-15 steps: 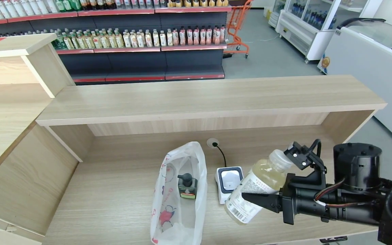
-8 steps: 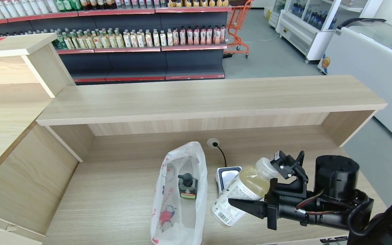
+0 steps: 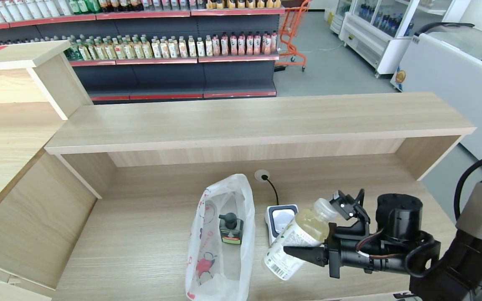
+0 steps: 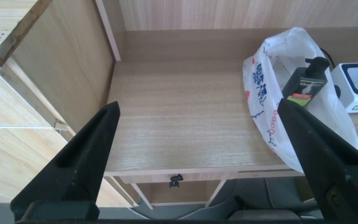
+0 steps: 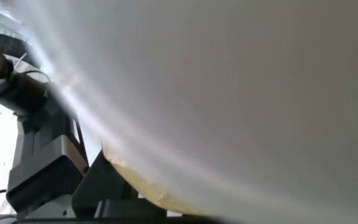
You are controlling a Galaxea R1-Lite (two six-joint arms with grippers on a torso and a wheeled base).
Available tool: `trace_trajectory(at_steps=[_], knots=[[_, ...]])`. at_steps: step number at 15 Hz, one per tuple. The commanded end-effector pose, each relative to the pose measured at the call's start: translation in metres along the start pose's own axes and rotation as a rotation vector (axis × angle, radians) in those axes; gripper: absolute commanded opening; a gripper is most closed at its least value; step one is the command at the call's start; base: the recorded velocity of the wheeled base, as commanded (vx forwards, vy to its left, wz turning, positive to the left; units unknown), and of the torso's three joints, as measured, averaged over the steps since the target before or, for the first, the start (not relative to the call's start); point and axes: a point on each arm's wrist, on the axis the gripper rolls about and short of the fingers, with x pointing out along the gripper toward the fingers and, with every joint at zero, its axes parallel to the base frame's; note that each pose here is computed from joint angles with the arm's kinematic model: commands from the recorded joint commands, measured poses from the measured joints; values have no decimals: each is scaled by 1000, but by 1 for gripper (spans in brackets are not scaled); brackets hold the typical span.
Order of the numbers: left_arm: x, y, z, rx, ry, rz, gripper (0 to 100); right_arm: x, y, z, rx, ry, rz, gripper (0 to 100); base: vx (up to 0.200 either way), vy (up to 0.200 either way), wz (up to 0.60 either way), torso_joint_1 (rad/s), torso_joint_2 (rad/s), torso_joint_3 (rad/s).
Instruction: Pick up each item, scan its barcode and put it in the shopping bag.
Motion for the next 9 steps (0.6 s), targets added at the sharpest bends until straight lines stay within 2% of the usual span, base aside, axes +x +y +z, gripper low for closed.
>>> trace_trajectory(at_steps=[1,9], knots=[[0,0,0,0,0,0,100,8,-19,2,46,16,-20,0,0,0,0,0,0,0],[0,0,0,0,0,0,100,67,-15,11,-23,26,106,0,0,0,0,0,0,0]])
